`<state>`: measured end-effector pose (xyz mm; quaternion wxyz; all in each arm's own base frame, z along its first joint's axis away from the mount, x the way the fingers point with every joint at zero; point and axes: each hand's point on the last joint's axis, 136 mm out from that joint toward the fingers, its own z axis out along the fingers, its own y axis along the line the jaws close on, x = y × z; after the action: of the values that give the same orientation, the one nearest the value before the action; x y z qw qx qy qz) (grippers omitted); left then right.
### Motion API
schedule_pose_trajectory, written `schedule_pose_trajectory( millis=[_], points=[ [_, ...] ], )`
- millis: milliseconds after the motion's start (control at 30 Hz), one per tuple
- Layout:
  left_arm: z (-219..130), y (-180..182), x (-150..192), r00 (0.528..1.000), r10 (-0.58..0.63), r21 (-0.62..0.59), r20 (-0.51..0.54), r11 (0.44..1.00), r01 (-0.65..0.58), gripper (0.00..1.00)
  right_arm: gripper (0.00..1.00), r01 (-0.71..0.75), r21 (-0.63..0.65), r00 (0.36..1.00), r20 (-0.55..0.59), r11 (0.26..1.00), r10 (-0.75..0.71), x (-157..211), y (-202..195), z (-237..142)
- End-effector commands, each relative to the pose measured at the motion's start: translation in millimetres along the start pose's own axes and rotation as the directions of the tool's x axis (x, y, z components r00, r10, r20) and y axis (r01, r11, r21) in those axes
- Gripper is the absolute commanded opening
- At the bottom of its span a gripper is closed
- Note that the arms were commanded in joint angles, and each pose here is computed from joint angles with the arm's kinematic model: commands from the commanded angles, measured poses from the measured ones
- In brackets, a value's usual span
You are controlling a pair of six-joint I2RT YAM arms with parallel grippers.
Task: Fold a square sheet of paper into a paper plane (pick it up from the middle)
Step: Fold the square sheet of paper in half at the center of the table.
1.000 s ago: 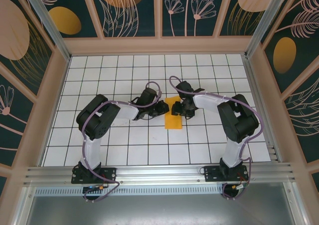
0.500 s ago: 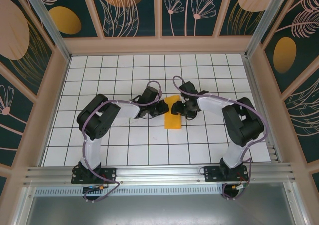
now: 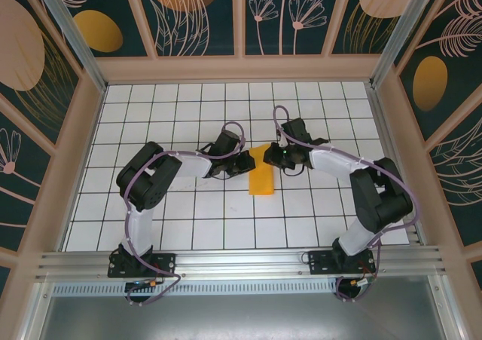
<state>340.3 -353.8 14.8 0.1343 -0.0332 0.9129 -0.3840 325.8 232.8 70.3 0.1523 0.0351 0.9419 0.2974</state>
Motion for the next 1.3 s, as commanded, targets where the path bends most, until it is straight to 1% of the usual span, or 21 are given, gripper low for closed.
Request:
schedule_pose_trajectory(
  millis=[0,167,367,667,767,833,900,1067,1133,1267],
  points=[
    [13,58,30,0.996,-0.061,-0.186,-0.071,0.981,0.047,0.08,0.12,-0.002,-0.062,0.999,-0.053,0.998,-0.001,5,8,14],
    [14,64,32,0.994,-0.075,-0.209,-0.076,0.976,0.058,0.08,0.1,-0.012,-0.054,0.993,-0.115,0.998,0.006,19,-2,27],
    [15,75,37,0.992,-0.095,-0.257,-0.084,0.964,0.071,0.07,0.1,-0.032,0.039,0.989,-0.144,0.999,0.037,33,-35,34],
    [12,90,39,0.991,-0.112,-0.313,-0.069,0.946,0.085,0.06,0.1,-0.097,0.135,0.979,-0.165,0.986,0.119,60,-89,25],
    [12,91,40,0.991,-0.113,-0.313,-0.068,0.946,0.086,0.05,0.1,-0.121,0.145,0.98,-0.141,0.982,0.141,60,-99,14],
    [12,90,39,0.992,-0.111,-0.313,-0.066,0.946,0.086,0.05,0.1,-0.127,0.122,0.985,-0.098,0.984,0.139,51,-97,4],
    [12,90,39,0.992,-0.111,-0.311,-0.066,0.947,0.085,0.05,0.1,-0.108,0.072,0.993,-0.046,0.992,0.112,36,-83,-7],
    [13,88,39,0.992,-0.107,-0.306,-0.069,0.949,0.081,0.05,0.1,-0.034,-0.107,0.998,0.046,0.994,0.039,5,-32,-23],
    [13,87,38,0.992,-0.106,-0.302,-0.07,0.95,0.08,0.05,0.08,-0.024,-0.136,0.999,0.042,0.99,0.029,0,-20,-17],
    [13,85,38,0.991,-0.109,-0.297,-0.073,0.951,0.083,0.05,0.03,-0.007,-0.155,1.0,0.001,0.988,0.008,0,-5,8]
  ],
)
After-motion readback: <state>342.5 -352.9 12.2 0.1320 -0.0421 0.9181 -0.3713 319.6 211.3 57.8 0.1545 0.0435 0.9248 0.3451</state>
